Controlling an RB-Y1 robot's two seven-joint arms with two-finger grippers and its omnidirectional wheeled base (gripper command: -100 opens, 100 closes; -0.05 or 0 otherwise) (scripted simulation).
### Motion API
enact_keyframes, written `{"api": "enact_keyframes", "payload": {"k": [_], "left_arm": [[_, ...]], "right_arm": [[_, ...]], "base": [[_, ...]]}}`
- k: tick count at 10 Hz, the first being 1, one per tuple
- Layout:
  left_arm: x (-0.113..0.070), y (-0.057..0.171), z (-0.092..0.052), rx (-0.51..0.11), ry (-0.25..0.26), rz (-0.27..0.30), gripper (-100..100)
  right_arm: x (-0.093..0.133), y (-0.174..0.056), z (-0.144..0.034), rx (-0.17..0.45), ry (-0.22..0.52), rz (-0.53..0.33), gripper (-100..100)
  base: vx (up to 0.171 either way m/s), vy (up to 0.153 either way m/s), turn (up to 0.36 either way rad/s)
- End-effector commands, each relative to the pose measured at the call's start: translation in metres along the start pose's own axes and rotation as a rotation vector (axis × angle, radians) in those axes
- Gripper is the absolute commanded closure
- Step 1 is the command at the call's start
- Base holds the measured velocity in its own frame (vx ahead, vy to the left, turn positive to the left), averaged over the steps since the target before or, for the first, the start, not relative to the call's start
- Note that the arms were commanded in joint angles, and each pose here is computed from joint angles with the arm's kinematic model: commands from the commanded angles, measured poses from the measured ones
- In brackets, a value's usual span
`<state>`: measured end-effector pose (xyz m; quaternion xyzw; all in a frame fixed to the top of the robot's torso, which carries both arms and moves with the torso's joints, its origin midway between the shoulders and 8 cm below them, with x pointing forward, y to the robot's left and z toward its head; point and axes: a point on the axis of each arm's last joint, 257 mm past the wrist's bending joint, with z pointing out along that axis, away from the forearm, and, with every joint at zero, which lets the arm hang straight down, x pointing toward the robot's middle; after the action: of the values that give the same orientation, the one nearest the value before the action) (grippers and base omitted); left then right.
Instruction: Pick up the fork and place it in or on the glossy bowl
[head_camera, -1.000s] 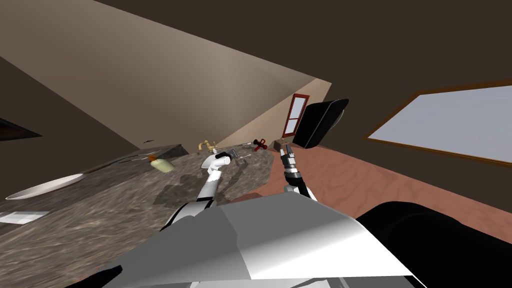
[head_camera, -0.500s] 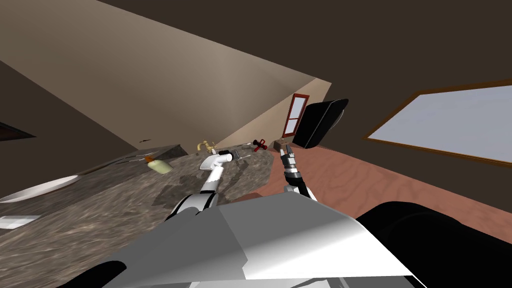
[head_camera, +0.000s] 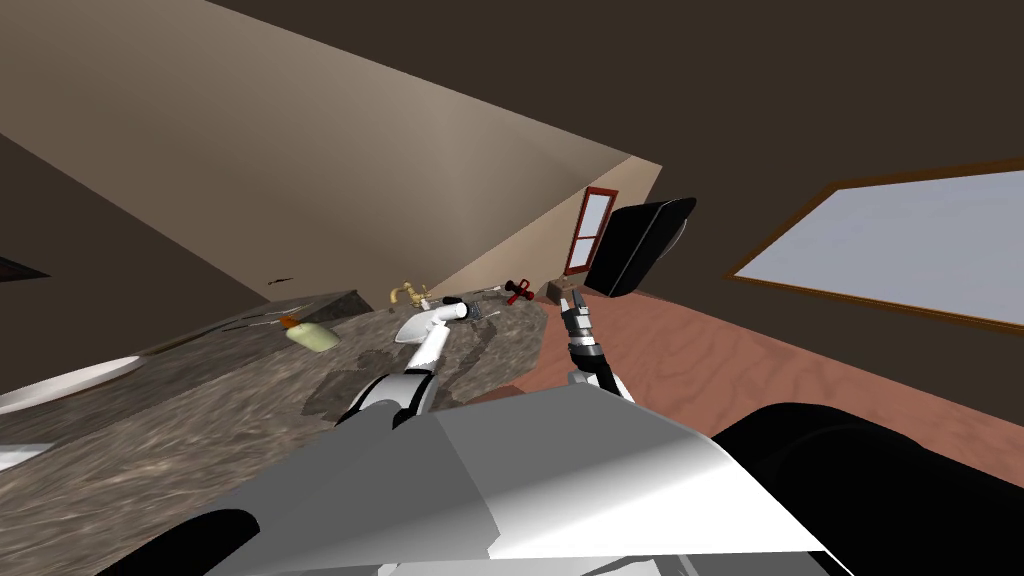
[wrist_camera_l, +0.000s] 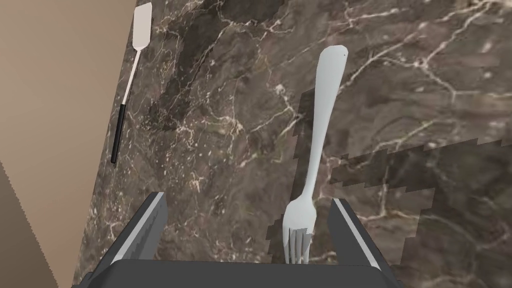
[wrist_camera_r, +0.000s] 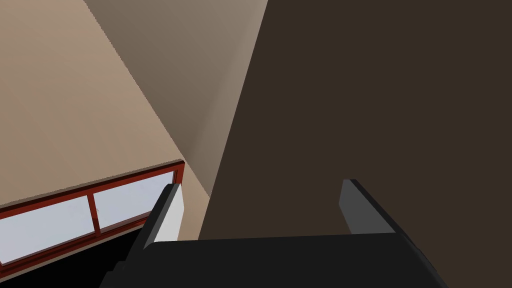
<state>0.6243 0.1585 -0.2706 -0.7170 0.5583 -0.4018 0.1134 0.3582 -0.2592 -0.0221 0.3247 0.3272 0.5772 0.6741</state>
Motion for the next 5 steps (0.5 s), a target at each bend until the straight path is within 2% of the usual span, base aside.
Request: {"api": "enact_keyframes", "payload": {"k": [1,2,3,4,5], "left_arm": [[-0.005,0.013,0.005,-0.05,-0.017,-0.014,-100],[0.002,0.016,0.006,-0.096,-0.021,-0.02,-100],[-0.004,0.023,0.008,-0.116,-0.034,-0.028,-100],[-0.003,0.03,0.01,-0.165,-0.05,-0.042,-100],[-0.004,0.034,0.01,-0.178,-0.054,-0.042,-100]], "right_arm": [[0.0,0.0,0.0,0.0,0.0,0.0,0],[0.0,0.0,0.0,0.0,0.0,0.0,0],[0.0,0.0,0.0,0.0,0.0,0.0,0],[0.0,0.0,0.0,0.0,0.0,0.0,0],[0.0,0.0,0.0,0.0,0.0,0.0,0]], "base": [[0.029,-0.004,-0.015],[0.038,-0.012,-0.016],[0.039,-0.009,-0.012],[0.038,-0.003,-0.024],[0.033,-0.002,-0.012]]}}
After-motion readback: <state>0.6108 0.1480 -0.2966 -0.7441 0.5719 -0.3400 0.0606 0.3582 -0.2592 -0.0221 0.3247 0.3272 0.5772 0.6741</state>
